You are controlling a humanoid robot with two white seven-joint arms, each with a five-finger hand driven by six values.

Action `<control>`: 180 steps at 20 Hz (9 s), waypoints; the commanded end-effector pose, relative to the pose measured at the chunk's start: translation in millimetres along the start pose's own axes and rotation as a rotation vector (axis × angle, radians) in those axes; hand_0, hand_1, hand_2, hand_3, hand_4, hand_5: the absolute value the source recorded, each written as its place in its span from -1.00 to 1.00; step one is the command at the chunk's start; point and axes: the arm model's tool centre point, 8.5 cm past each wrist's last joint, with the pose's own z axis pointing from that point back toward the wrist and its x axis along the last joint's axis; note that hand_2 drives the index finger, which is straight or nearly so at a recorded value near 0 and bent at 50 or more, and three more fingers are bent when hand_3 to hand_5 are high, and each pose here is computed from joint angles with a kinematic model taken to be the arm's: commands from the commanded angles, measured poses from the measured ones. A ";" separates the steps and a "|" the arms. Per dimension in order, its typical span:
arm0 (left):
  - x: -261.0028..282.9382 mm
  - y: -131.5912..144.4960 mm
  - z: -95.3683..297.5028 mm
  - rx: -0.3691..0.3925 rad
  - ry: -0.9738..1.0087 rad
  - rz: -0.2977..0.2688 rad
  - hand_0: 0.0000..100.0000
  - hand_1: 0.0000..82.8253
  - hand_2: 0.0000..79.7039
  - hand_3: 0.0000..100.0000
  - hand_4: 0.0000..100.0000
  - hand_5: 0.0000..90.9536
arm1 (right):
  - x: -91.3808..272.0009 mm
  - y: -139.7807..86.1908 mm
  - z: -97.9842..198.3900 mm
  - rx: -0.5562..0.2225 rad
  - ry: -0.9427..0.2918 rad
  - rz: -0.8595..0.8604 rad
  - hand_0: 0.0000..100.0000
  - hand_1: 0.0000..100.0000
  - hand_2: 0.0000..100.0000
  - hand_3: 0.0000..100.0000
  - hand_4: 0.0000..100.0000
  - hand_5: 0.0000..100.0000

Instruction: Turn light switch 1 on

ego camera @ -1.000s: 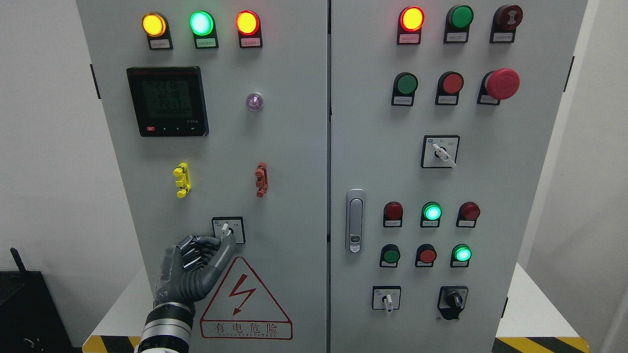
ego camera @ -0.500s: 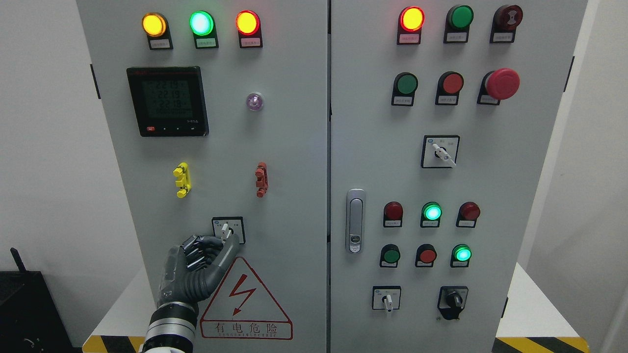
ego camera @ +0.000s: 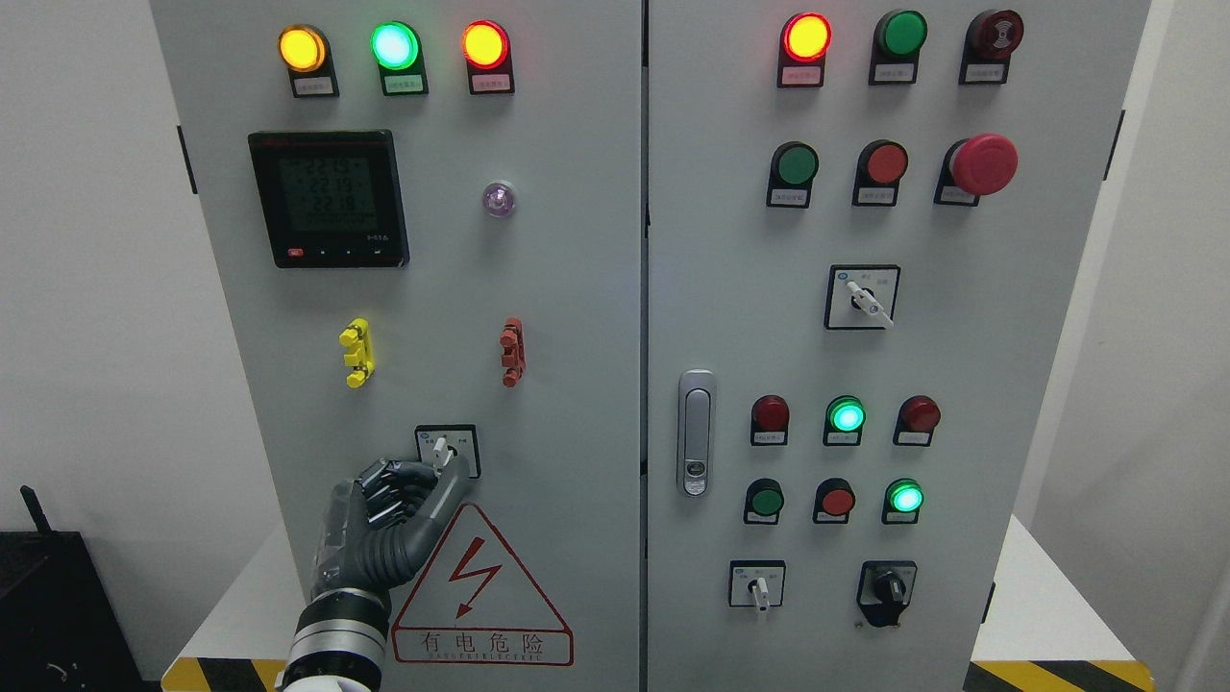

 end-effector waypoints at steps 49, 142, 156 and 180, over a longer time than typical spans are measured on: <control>0.9 -5.5 -3.7 0.011 0.000 -0.025 -0.28 0.41 0.52 0.65 0.80 0.84 | -0.2 0.1 0.0 0.001 0.002 -0.024 -1.00 -1.00 -1.00 -1.00 -1.00 -1.00; -259.9 91.8 202.2 -0.051 -0.020 -0.042 -0.69 -0.49 0.14 0.54 0.51 0.03 | -0.2 0.1 0.0 0.001 0.002 -0.024 -1.00 -1.00 -1.00 -1.00 -1.00 -1.00; -460.7 104.0 466.2 -0.187 0.928 0.039 -0.74 -0.76 -1.00 -0.71 -0.61 -1.00 | -0.2 0.1 0.0 0.001 0.002 -0.024 -1.00 -1.00 -1.00 -1.00 -1.00 -1.00; -484.9 70.0 516.0 -0.276 1.639 0.040 -0.66 -1.00 -1.00 -1.00 -1.00 -1.00 | -0.2 0.1 0.0 0.001 0.002 -0.024 -1.00 -1.00 -1.00 -1.00 -1.00 -1.00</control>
